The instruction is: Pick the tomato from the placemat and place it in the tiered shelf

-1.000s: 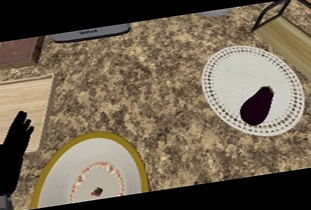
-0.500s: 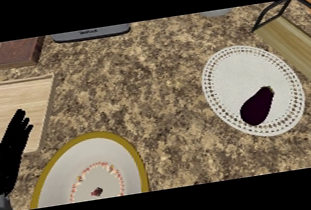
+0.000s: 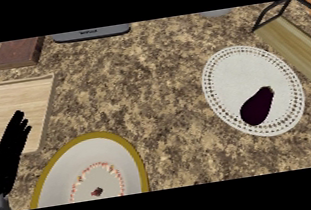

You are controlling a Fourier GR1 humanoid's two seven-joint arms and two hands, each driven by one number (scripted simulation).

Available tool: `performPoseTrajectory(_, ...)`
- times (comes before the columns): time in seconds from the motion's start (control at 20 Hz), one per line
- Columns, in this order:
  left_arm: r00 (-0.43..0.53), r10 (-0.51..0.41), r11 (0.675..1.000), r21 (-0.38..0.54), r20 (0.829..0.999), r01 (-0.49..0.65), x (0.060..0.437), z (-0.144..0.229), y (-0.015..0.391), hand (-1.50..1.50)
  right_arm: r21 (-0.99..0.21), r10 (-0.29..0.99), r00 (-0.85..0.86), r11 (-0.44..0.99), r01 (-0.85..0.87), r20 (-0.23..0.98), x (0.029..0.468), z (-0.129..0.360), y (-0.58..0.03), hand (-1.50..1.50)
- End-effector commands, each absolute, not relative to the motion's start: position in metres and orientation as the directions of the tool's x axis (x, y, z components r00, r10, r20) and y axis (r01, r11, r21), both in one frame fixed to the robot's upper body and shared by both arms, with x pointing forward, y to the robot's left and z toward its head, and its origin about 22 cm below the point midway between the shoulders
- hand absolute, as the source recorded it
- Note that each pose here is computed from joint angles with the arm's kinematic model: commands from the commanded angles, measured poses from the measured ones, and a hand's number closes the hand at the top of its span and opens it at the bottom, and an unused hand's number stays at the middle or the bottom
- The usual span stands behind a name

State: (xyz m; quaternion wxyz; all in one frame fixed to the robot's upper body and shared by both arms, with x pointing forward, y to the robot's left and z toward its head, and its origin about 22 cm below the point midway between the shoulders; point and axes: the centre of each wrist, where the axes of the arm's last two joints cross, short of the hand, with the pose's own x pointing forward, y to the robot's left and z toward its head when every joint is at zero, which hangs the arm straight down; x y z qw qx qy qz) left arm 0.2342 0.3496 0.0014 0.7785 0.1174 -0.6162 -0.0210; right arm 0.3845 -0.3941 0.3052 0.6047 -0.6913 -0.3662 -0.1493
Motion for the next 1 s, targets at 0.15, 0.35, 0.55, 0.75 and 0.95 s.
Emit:
performPoseTrajectory(0.15,0.245,-0.192,0.966,0.227,0.950,-0.126,0.226,0.002,0.357,0.00,-0.568,0.288,0.518,0.126,0.813,0.805,0.357,0.339,-0.397,-1.50)
performPoseTrajectory(0.35,0.249,-0.173,0.971,0.207,0.953,-0.120,0.231,0.000,0.368,0.00,-0.443,0.294,0.394,0.123,0.888,0.871,0.337,0.345,-0.379,-1.50)
performPoseTrajectory(0.55,0.249,-0.182,0.968,0.218,0.951,-0.125,0.223,0.000,0.351,0.00,-0.349,0.306,0.309,0.087,0.933,0.901,0.290,0.378,-0.382,-1.50)
performPoseTrajectory(0.75,0.254,-0.178,0.963,0.221,0.951,-0.155,0.220,0.001,0.363,0.00,-0.365,0.292,0.344,0.016,0.931,0.892,0.235,0.407,-0.354,-1.50)
performPoseTrajectory(0.95,0.274,-0.159,0.963,0.211,0.948,-0.170,0.221,-0.002,0.364,0.00,-0.346,0.271,0.342,-0.033,0.938,0.900,0.176,0.415,-0.351,-1.50)
